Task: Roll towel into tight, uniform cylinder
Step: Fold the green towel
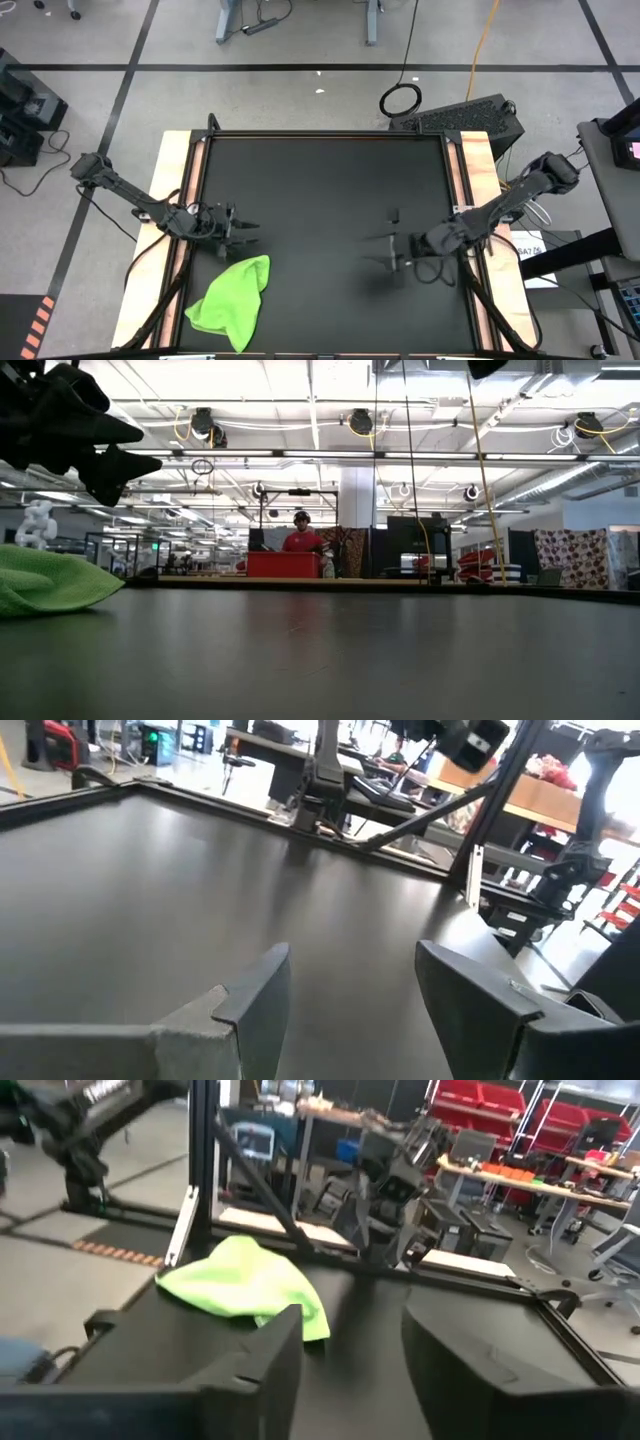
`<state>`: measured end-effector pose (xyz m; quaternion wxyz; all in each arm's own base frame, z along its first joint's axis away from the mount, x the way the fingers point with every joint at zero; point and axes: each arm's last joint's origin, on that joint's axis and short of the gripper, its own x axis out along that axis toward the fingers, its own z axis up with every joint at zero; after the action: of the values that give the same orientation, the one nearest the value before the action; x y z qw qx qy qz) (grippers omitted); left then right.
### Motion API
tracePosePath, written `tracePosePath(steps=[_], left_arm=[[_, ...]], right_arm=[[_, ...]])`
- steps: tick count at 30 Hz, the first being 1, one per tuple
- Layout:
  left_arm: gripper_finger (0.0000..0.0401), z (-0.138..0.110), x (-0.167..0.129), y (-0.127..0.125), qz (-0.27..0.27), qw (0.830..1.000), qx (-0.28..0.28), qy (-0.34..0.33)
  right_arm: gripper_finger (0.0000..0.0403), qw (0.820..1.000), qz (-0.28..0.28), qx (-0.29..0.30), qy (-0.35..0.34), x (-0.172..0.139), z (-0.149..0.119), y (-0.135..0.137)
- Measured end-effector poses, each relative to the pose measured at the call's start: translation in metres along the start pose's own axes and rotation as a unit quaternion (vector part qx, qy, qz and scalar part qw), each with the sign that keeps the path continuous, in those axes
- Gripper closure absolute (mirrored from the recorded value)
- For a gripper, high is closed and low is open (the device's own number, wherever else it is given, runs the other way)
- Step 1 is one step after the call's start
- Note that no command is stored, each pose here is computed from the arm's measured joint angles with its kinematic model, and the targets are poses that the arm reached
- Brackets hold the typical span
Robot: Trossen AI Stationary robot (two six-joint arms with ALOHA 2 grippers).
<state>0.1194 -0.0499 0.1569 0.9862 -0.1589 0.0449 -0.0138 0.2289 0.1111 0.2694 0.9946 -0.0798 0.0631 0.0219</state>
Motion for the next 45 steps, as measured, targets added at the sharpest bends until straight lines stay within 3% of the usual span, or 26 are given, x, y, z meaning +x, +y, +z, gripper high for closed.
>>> tracePosePath(steps=[6,12,15,21,25,32,37,45], left_arm=[[0.0182,0.000,0.000,-0.001,-0.014,1.000,0.002,0.011],[0.0182,-0.001,0.000,-0.002,-0.031,0.999,0.002,0.023],[0.0182,-0.004,0.001,-0.003,-0.056,0.997,0.005,0.051],[0.0182,-0.017,0.002,-0.003,-0.083,0.986,-0.056,0.135],[0.0182,-0.020,0.004,-0.007,-0.101,0.979,-0.085,0.154],[0.0182,-0.025,0.011,-0.021,-0.096,0.966,-0.054,0.235],[0.0182,-0.015,0.023,-0.041,-0.126,0.958,-0.050,0.254],[0.0182,-0.013,0.044,-0.075,-0.157,0.935,-0.031,0.318]], right_arm=[[0.0184,0.999,0.007,-0.010,0.030,0.031,-0.007,0.009],[0.0170,0.997,0.050,-0.015,0.050,0.068,-0.020,0.019],[0.0170,0.996,0.052,-0.030,0.071,0.087,-0.031,0.025],[0.0170,0.991,0.074,-0.060,0.090,0.127,-0.051,0.037],[0.0170,0.989,0.082,-0.082,0.096,0.155,-0.059,0.044],[0.0174,0.984,0.087,-0.114,0.105,0.200,-0.075,0.050],[0.0192,0.981,0.135,-0.102,0.091,0.226,-0.081,0.052],[0.0219,0.979,0.163,-0.093,0.079,0.252,-0.089,0.055]])
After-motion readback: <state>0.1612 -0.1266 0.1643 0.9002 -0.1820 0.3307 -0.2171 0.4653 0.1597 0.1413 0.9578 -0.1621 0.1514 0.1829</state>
